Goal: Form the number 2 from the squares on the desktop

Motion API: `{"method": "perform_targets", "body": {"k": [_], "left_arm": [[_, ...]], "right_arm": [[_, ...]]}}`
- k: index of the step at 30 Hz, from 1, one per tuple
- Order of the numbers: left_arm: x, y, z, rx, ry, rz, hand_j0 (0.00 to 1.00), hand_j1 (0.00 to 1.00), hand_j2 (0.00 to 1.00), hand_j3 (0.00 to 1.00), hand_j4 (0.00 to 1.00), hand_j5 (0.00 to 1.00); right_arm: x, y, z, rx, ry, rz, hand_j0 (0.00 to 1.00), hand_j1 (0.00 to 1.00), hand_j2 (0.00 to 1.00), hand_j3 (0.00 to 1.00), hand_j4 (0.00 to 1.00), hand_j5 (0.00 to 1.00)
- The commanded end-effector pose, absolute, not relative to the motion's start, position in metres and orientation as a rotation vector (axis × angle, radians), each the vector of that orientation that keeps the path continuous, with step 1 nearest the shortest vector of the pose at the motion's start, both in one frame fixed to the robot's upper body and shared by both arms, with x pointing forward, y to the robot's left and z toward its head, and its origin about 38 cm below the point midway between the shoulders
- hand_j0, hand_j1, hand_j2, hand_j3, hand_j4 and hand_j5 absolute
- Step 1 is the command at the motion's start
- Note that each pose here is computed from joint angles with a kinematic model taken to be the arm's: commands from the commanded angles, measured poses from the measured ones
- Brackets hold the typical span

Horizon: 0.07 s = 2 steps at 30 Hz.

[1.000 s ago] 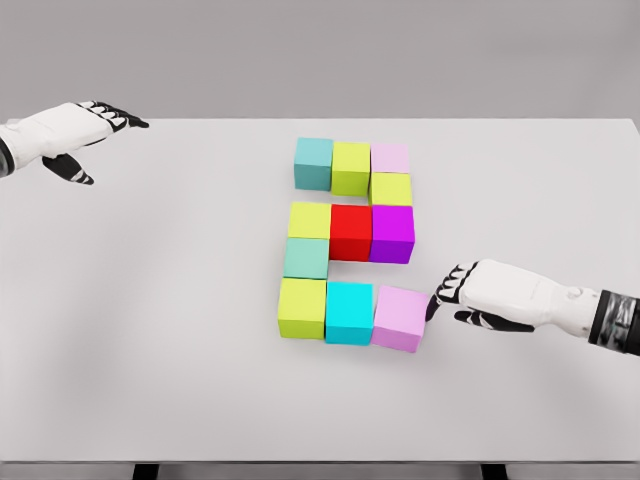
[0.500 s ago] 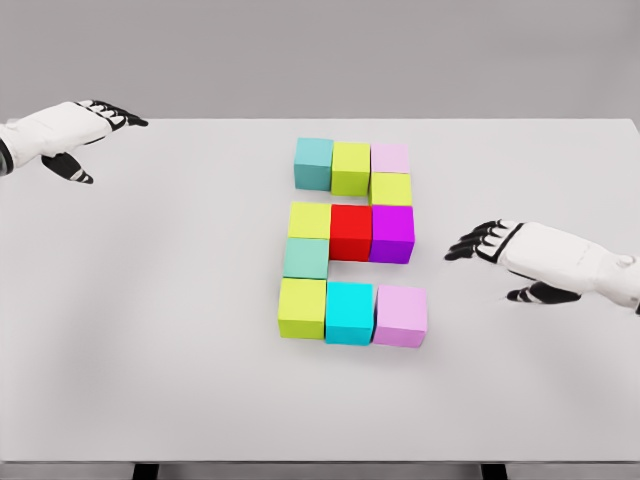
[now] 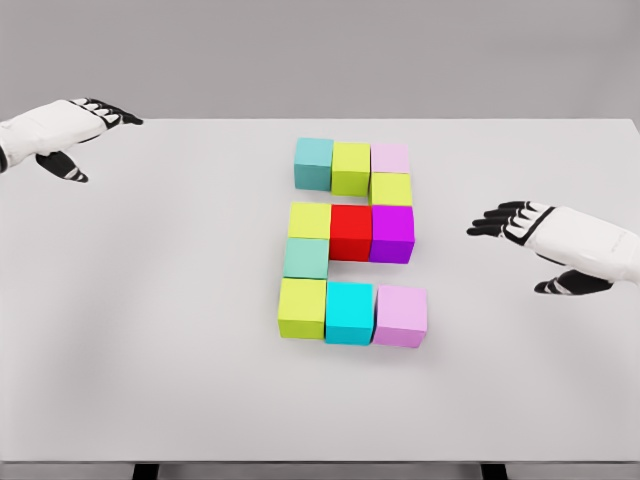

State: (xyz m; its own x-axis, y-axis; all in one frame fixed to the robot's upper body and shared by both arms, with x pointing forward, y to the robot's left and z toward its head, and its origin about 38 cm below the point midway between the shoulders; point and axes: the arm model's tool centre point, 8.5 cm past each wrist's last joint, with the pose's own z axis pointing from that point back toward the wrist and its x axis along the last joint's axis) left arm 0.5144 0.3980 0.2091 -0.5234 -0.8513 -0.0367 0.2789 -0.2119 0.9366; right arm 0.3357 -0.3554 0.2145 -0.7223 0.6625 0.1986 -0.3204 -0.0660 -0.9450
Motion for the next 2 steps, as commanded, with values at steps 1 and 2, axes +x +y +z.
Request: {"method": "perform_targets", "body": {"k": [1,2], "left_arm": [[0.5142,0.3998,0.2107,0.743,-1.251,-1.824,1.00,1.00,1.00,1.00,1.00,1.00],[0.5142,0.3998,0.2107,0.743,-1.251,-1.824,1.00,1.00,1.00,1.00,1.00,1.00]], "right_arm": [[0.3360,-0.3552,0.2155,-0.373,-1.541,1.852,1.00,1.00,1.00,1.00,1.00,1.00],[0.3360,-0.3552,0.2155,-0.373,-1.542,1.852,1.00,1.00,1.00,1.00,1.00,1.00]]}}
